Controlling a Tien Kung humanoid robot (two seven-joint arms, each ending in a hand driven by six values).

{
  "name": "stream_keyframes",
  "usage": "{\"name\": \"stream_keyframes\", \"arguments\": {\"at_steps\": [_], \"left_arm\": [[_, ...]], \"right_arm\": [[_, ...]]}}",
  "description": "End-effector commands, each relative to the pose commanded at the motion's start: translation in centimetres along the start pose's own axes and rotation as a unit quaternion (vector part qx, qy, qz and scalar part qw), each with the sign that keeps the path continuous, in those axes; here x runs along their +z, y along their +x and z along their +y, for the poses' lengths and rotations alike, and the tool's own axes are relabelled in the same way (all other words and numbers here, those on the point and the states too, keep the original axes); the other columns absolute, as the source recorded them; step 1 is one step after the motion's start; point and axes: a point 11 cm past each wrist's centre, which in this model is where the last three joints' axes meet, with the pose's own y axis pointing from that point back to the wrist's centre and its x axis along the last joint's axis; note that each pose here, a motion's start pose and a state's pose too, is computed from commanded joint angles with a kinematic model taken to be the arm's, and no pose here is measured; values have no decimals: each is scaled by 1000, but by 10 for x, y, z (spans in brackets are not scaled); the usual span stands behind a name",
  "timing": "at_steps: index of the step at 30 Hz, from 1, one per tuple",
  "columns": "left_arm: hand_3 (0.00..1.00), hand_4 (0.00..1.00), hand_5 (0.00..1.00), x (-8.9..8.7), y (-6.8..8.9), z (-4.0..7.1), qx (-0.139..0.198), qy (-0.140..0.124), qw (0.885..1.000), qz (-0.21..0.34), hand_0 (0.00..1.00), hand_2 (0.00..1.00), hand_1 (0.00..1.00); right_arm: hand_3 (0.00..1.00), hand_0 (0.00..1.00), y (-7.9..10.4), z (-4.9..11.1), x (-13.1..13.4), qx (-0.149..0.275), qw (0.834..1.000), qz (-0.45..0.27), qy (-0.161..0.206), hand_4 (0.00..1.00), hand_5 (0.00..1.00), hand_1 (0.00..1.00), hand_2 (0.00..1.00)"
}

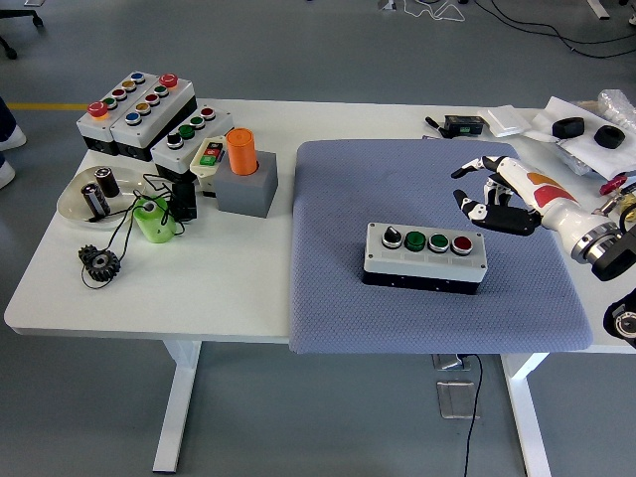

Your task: Pick up the button,place it on the desk,press the button,press the button

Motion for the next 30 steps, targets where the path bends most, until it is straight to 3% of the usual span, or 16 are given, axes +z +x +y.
{"name": "stream_keyframes", "arguments": {"at_steps": [4, 5, 7, 15, 24, 30], "left_arm": [[502, 318, 998, 0, 0, 0, 0, 0, 1000, 0, 650, 695, 697], [502, 318, 998, 0, 0, 0, 0, 0, 1000, 0, 650, 696, 698], [502, 318, 998, 1, 0, 0, 0, 0, 1000, 0, 650, 696, 698], [502, 318, 998, 0, -1, 0, -1, 1, 1000, -1, 649, 696, 698], [502, 317, 998, -1, -2, 0, -2, 2, 1000, -1, 650, 696, 699], [503, 317, 998, -2, -2, 0, -2, 3, 1000, -3, 651, 697, 701]], "right_arm": [[856, 758, 4, 3, 0, 22, 996, -85, 20, 596, 535, 710, 827], [872, 835, 5, 4, -1, 25, 994, -104, 24, 604, 505, 757, 863], [872, 835, 5, 5, -2, 26, 988, -151, 32, 604, 505, 757, 863], [875, 847, 13, 8, 7, 44, 949, -311, 23, 601, 535, 775, 868], [852, 862, 19, 11, 23, 81, 876, -476, -13, 599, 532, 777, 850], [839, 863, 15, 12, 33, 93, 809, -579, -42, 618, 518, 774, 839]]}}
